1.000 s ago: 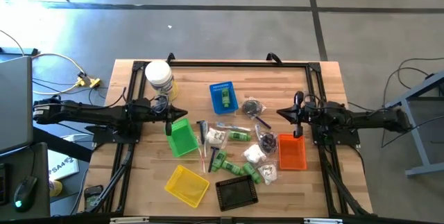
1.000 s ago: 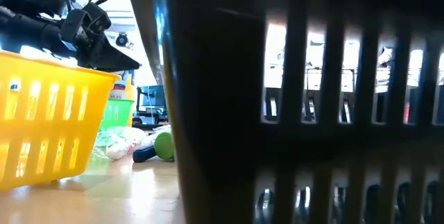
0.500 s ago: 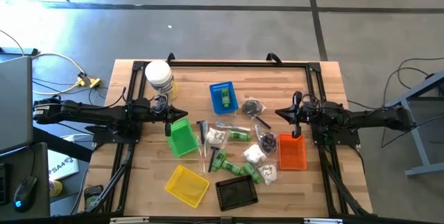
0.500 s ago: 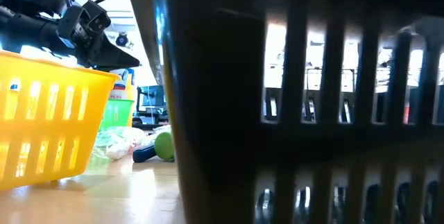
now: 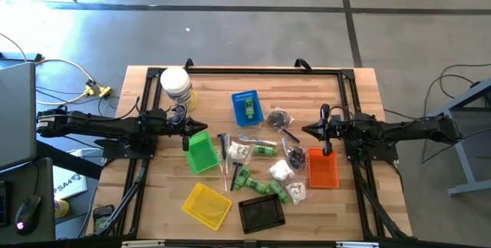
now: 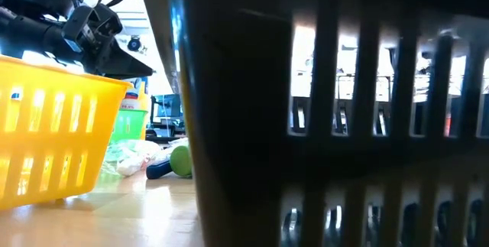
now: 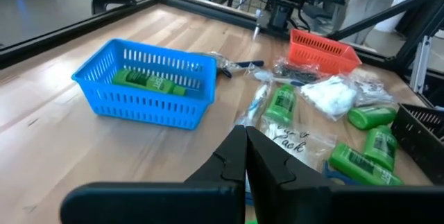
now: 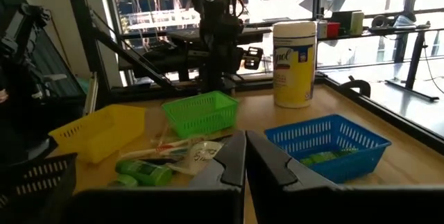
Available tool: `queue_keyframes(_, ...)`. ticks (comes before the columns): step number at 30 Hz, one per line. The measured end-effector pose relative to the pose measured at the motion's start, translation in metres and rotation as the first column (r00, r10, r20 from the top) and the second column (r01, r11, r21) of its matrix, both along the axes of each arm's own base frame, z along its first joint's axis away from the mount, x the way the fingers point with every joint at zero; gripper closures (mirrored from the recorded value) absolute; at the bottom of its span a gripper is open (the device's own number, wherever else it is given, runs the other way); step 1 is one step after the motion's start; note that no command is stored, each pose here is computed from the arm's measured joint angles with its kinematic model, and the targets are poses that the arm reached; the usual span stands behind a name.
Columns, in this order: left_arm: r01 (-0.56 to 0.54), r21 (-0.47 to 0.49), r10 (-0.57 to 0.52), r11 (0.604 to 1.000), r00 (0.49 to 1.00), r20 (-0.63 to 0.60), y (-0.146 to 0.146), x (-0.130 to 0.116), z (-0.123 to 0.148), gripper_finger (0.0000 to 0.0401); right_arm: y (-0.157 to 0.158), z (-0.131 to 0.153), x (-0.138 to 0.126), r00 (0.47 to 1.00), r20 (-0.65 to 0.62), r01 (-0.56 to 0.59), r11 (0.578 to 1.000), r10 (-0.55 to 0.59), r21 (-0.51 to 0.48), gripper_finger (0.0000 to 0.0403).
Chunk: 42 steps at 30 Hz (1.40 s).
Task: Pick & Place Travel size toiletries
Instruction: Put the razor into the green bin
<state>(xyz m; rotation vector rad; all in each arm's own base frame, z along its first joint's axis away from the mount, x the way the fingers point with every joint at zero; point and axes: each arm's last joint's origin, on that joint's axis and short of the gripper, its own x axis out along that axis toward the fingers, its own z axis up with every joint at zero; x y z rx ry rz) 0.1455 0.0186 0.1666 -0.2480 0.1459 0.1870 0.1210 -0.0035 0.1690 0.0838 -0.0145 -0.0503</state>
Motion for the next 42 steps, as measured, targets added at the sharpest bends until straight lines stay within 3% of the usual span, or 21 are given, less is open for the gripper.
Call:
queue_keyframes(7,0.0,0.001,0.0,1.0,1.0,-0.012,0.0,0.0,-0.001,0.0401,-0.005,-0.001,0.002,0.988,-0.021,0.154,0.987,-0.153,0.051,0.04)
queue_keyframes(13,0.004,0.024,-0.004,1.0,1.0,-0.016,0.0,0.0,-0.001,0.0401,-0.003,0.007,0.013,0.982,-0.131,0.146,0.987,-0.137,0.061,0.04)
queue_keyframes(25,0.002,0.026,-0.002,1.0,1.0,-0.026,0.0,0.0,-0.002,0.0401,-0.002,0.007,0.055,0.887,-0.426,0.214,0.976,-0.177,0.038,0.04)
queue_keyframes(28,0.002,0.022,-0.001,1.0,1.0,-0.029,0.0,0.0,-0.002,0.0401,-0.002,0.008,0.068,0.817,-0.547,0.26,0.964,-0.184,0.064,0.04)
queue_keyframes(33,0.002,0.021,-0.002,1.0,0.999,-0.041,0.0,-0.001,-0.003,0.0401,-0.005,0.01,0.088,0.595,-0.78,0.359,0.932,-0.192,0.044,0.04)
queue_keyframes(36,0.003,0.021,-0.002,1.0,0.999,-0.041,0.0,-0.001,-0.003,0.0401,-0.008,0.006,0.099,0.497,-0.857,0.374,0.925,-0.135,0.07,0.0399)
queue_keyframes(39,0.003,0.019,-0.002,1.0,0.999,-0.049,0.0,-0.001,-0.004,0.0401,-0.014,-0.001,0.108,0.442,-0.895,0.37,0.921,-0.057,0.124,0.0383)
queue_keyframes(42,0.004,0.011,-0.004,1.0,0.998,-0.069,0.0,-0.001,-0.006,0.0401,-0.018,-0.008,0.112,0.424,-0.905,0.363,0.916,-0.001,0.169,0.0348)
